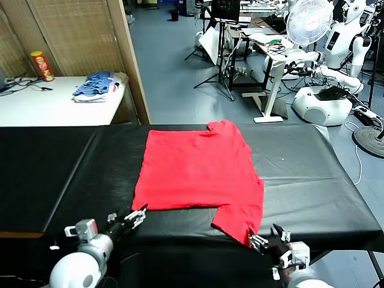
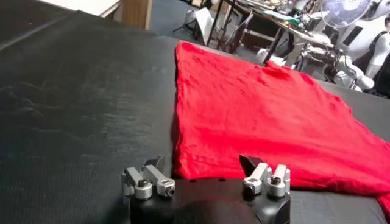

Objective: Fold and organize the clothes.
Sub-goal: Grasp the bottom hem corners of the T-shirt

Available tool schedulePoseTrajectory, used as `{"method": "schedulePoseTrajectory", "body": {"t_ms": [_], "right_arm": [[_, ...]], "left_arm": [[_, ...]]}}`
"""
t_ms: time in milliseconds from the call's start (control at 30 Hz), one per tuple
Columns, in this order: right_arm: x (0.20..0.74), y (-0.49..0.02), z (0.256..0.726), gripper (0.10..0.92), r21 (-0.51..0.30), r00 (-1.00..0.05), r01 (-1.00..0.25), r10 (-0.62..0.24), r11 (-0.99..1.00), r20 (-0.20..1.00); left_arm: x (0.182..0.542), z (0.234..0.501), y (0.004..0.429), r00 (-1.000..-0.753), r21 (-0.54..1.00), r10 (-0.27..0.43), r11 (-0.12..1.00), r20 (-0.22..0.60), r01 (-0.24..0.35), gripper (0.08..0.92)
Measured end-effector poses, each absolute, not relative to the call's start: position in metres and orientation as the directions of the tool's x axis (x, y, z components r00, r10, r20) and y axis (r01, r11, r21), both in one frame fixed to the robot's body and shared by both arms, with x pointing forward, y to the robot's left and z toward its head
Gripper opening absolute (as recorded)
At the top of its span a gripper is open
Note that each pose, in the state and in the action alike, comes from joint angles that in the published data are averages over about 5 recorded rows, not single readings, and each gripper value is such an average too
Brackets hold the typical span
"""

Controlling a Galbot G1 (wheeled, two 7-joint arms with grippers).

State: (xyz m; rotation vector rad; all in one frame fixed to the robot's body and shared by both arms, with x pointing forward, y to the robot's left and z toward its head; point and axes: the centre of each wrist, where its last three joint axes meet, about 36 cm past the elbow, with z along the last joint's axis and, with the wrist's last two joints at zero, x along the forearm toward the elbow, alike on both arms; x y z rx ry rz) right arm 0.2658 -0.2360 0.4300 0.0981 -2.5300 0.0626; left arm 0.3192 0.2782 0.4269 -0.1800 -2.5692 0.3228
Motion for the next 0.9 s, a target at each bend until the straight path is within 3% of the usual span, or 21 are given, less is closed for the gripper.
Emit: {"method": "schedulePoseTrajectory", "body": {"t_ms": [100, 233, 433, 533, 633, 700, 900], "right_arm": [[0.266, -0.234, 0.427, 0.741, -0.017, -0.815, -0.087, -0.061, 0.996, 0.576], [0.265, -0.231, 0.422, 0.561, -0.009, -0.809, -0.093, -0.07, 0.996, 0.583], [0.262, -0.23, 0.417, 0.236, -0.007, -0.808, -0.086, -0.065, 0.996, 0.586], [0.26, -0.232, 0.419, 0.135, -0.014, -0.81, -0.074, -0.052, 0.997, 0.584], [0.255, -0.235, 0.424, 0.122, -0.028, -0.807, -0.064, -0.035, 0.998, 0.589], [0.251, -0.239, 0.43, 0.122, -0.04, -0.805, -0.056, -0.021, 0.998, 0.592], [0.234, -0.247, 0.453, 0.122, -0.068, -0.818, -0.032, 0.013, 0.997, 0.575]], "left_arm": [[0.32, 0.424, 0.279, -0.845, -0.263, 0.187, 0.963, 0.501, 0.057, 0.798], [0.32, 0.419, 0.28, -0.841, -0.266, 0.18, 0.963, 0.51, 0.044, 0.768], [0.318, 0.413, 0.278, -0.839, -0.265, 0.174, 0.963, 0.516, 0.037, 0.476], [0.319, 0.412, 0.278, -0.841, -0.264, 0.169, 0.964, 0.514, 0.033, 0.308], [0.318, 0.412, 0.277, -0.842, -0.264, 0.169, 0.964, 0.512, 0.033, 0.168], [0.316, 0.414, 0.276, -0.843, -0.259, 0.167, 0.965, 0.511, 0.034, 0.129], [0.301, 0.422, 0.268, -0.843, -0.22, 0.139, 0.975, 0.519, 0.025, 0.125]]}}
